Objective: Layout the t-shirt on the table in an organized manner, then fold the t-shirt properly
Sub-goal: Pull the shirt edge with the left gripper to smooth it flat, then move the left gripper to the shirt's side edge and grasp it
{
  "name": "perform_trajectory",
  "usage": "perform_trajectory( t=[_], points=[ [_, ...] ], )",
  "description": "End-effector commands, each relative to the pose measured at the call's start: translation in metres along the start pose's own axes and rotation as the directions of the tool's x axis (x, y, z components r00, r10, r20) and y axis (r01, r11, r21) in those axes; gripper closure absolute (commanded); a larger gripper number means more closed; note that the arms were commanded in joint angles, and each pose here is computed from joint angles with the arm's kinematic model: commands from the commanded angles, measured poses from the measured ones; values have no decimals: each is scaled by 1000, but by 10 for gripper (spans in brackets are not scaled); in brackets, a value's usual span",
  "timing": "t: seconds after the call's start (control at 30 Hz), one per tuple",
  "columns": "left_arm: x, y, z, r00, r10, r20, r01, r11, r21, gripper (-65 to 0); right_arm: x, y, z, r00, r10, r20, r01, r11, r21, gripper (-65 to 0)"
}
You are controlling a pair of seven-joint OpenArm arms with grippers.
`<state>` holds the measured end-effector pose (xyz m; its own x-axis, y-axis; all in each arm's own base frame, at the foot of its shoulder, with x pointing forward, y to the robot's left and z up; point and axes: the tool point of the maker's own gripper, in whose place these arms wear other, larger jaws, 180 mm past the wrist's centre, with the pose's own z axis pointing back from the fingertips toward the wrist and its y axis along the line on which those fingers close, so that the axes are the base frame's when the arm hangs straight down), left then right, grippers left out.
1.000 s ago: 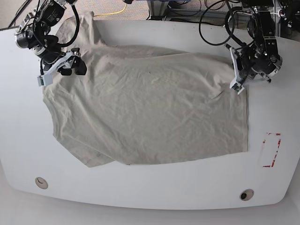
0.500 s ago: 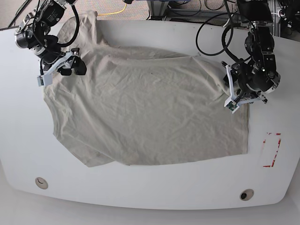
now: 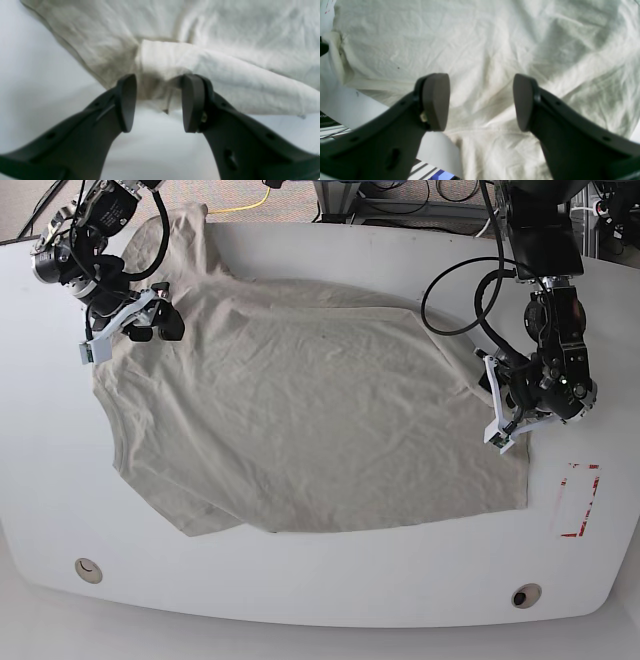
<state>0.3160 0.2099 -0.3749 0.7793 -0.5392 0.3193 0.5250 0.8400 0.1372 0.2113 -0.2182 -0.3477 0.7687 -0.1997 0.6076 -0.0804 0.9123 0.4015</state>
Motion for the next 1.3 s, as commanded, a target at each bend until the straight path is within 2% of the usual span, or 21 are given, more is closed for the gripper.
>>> perform_trajectory(
  t=[0.0, 0.23, 0.77, 1.07, 1.27],
  points=[
    [20, 15, 15, 998, -8, 58, 6, 999, 42, -279, 12, 2, 4, 999, 24, 44, -25, 1000, 6, -380],
    [36, 16, 45, 985, -66, 158, 50, 993, 103, -279, 12, 2, 3, 999, 25, 43, -25, 1000, 7, -380],
    [-35, -10, 29, 996, -83, 33, 83, 997, 3, -281, 12, 2, 4, 999, 24, 44, -25, 1000, 6, -380],
    [-53, -16, 7, 999, -33, -13, 32, 997, -64, -281, 10, 6, 1, 999, 11, 47, -12, 1000, 16, -380],
    [-43, -15, 4, 999, -19, 35, 21, 997, -72, -281, 10, 7, 0, 999, 10, 45, -11, 1000, 19, -380]
  ],
)
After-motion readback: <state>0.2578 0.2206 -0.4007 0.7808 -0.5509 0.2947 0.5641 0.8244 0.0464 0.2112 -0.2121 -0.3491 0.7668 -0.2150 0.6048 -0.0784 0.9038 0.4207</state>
